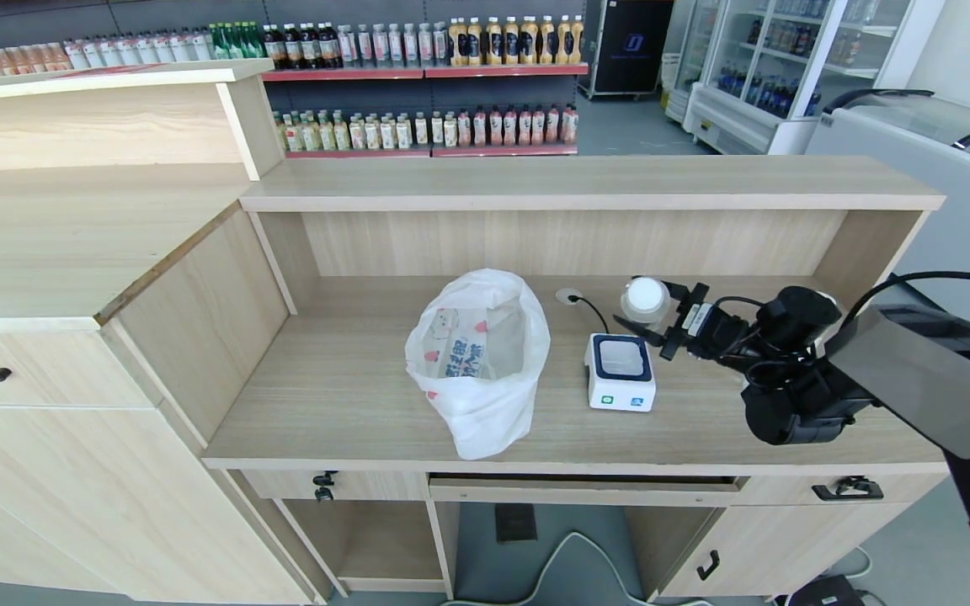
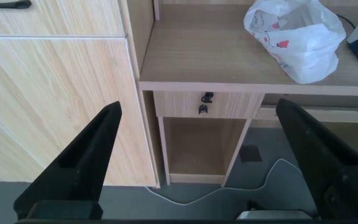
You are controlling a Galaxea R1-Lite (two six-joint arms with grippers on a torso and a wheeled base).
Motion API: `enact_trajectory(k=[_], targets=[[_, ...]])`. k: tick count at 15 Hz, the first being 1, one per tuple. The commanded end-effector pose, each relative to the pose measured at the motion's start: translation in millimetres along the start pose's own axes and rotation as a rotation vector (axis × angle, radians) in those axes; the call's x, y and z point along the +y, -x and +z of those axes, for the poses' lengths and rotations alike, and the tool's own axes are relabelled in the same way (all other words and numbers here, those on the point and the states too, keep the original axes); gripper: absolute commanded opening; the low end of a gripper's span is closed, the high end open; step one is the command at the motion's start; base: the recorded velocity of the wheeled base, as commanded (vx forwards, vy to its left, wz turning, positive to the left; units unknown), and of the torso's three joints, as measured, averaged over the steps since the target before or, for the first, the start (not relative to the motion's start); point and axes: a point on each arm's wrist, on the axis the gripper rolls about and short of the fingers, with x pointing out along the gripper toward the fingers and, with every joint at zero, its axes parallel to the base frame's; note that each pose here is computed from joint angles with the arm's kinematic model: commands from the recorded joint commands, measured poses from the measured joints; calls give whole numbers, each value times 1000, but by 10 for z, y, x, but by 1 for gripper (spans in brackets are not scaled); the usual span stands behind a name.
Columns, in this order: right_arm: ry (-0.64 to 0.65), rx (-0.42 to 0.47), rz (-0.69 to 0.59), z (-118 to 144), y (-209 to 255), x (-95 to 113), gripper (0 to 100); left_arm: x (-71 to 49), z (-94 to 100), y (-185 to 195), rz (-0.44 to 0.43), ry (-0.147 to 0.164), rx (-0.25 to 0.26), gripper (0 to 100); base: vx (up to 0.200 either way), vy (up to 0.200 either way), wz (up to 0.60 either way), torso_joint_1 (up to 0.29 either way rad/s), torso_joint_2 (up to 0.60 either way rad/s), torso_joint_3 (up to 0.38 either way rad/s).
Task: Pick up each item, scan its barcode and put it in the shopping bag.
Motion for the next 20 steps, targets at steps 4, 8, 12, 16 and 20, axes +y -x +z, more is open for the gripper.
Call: enact_trajectory(k=[4, 8, 12, 16, 20], targets=[[-2, -22, 10, -67, -106, 109, 0, 0, 0, 0, 0, 0, 0, 100, 0, 0, 0, 0, 0, 0], [-12, -18, 16, -115, -105, 168, 0, 0, 0, 0, 0, 0, 0, 100, 0, 0, 0, 0, 0, 0], [-14, -19, 17, -153, -117, 199, 0, 0, 0, 0, 0, 0, 0, 100, 0, 0, 0, 0, 0, 0], [-10, -42, 16, -161, -203, 221, 0, 0, 0, 0, 0, 0, 0, 100, 0, 0, 0, 0, 0, 0], [-12, -45, 19, -181, -222, 256, 0, 0, 0, 0, 0, 0, 0, 100, 0, 0, 0, 0, 0, 0]])
